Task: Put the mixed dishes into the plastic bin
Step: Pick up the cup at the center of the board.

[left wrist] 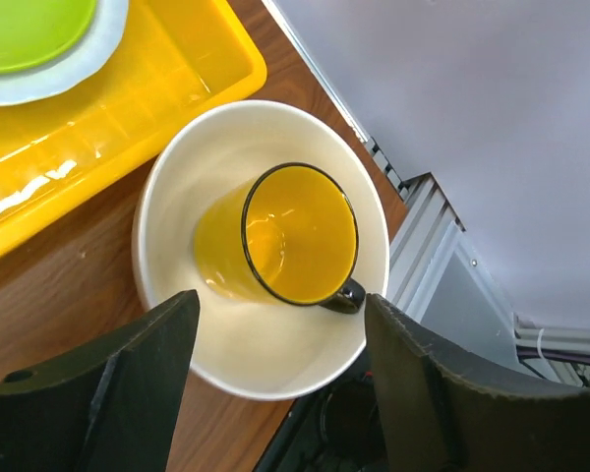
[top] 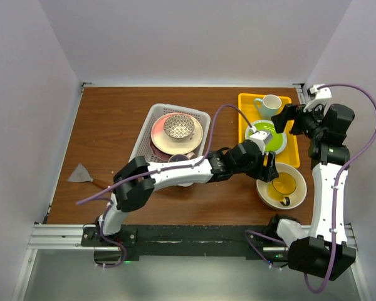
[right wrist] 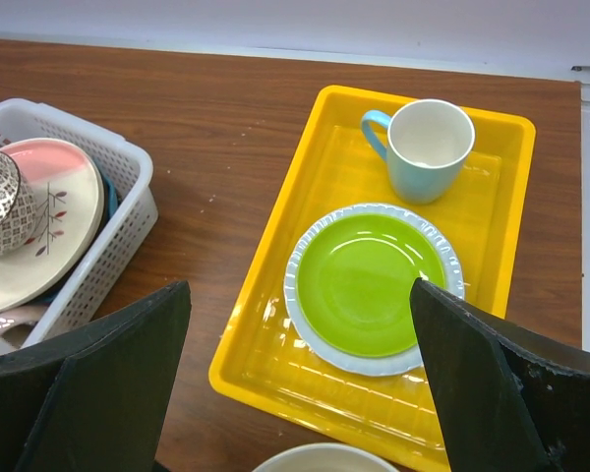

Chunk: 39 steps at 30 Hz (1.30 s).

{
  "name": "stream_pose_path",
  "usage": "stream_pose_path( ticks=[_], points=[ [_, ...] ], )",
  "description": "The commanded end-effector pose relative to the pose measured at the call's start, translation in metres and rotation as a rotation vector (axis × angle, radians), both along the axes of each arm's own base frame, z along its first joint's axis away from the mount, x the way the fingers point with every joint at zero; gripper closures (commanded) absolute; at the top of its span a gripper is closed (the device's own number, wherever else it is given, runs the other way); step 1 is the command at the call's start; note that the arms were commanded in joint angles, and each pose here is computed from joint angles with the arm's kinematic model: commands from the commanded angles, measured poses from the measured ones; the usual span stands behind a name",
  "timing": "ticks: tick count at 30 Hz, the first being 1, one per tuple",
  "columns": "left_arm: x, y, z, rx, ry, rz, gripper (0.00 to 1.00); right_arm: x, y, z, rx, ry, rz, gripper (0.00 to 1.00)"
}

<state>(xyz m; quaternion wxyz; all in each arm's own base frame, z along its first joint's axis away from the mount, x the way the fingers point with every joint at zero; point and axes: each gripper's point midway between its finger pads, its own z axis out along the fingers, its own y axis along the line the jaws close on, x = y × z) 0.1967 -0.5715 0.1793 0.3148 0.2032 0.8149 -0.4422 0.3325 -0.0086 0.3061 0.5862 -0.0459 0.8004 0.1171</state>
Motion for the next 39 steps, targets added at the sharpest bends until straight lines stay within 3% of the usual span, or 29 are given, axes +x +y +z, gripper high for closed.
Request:
stream_pose_path(
  ticks=[1,9,27,35,38,39],
  points=[
    [0.001,-0.023,0.016,-0.04,0.019,0.003,0.33,-0.002,-0.003,0.01,-0.02,-0.043,-0.008,0.03],
    [0.016,-0.042,-0.014,0.056,0.005,0.054,0.41,-0.003,-0.005,0.009,-0.019,-0.041,-0.011,0.03],
    [0.014,-0.049,-0.055,0.239,-0.111,0.102,0.54,-0.002,-0.007,0.006,-0.015,-0.032,-0.008,0.03],
    [0.016,-0.05,-0.061,0.276,-0.161,0.116,0.69,-0.001,-0.007,0.004,-0.014,-0.028,-0.008,0.03],
    [0.015,-0.051,-0.062,0.283,-0.171,0.109,0.78,-0.001,-0.007,0.003,-0.015,-0.025,-0.009,0.03],
    [0.013,-0.051,-0.06,0.279,-0.171,0.106,0.86,-0.001,-0.007,0.004,-0.015,-0.028,-0.009,0.03]
  ],
)
